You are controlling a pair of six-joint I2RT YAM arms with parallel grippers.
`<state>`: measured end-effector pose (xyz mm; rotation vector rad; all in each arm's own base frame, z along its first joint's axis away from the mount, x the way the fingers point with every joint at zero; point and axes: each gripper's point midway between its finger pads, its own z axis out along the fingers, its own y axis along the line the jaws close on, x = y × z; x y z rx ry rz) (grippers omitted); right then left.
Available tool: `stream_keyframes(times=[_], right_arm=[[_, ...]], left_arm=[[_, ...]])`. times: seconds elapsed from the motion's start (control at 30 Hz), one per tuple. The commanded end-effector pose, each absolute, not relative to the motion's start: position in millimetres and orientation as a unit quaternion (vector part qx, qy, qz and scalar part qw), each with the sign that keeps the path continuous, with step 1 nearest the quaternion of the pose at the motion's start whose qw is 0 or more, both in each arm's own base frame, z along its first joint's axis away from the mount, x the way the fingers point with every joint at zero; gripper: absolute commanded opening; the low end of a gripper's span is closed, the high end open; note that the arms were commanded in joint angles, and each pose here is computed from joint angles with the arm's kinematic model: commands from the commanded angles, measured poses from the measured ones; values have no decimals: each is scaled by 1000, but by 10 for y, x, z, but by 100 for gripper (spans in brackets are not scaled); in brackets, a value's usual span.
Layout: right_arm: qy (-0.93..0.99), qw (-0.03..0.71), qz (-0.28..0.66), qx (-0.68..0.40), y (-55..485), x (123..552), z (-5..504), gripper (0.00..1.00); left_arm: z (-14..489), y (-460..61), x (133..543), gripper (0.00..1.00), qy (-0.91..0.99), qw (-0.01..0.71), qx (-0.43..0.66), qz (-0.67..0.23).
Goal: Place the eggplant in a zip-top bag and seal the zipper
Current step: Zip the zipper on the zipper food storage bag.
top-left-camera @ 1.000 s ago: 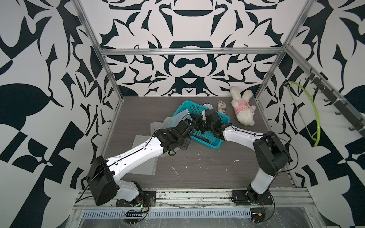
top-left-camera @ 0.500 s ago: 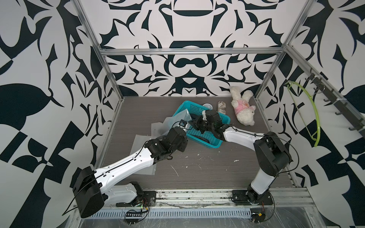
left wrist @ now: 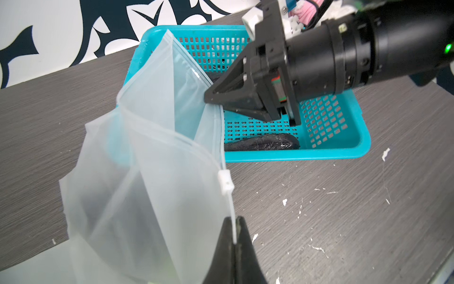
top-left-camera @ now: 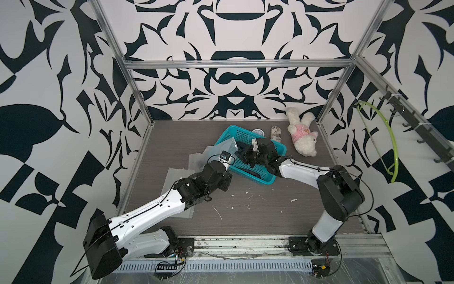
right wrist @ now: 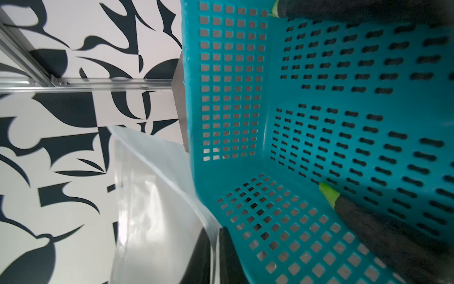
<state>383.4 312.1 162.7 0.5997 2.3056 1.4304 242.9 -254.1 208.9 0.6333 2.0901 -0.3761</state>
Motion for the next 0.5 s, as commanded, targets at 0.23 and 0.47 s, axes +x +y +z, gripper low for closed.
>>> stream_keyframes(times=[0.23,0.47], right_arm=[[811,281,493,147,2838,3673,2568,53],[813,234,523,105,3081,3452,2774,50]], left_arm=[[2236,-2500,2398,0,815,469,318,-121],[2225,-2482,2474,0,816,466,331,-85]])
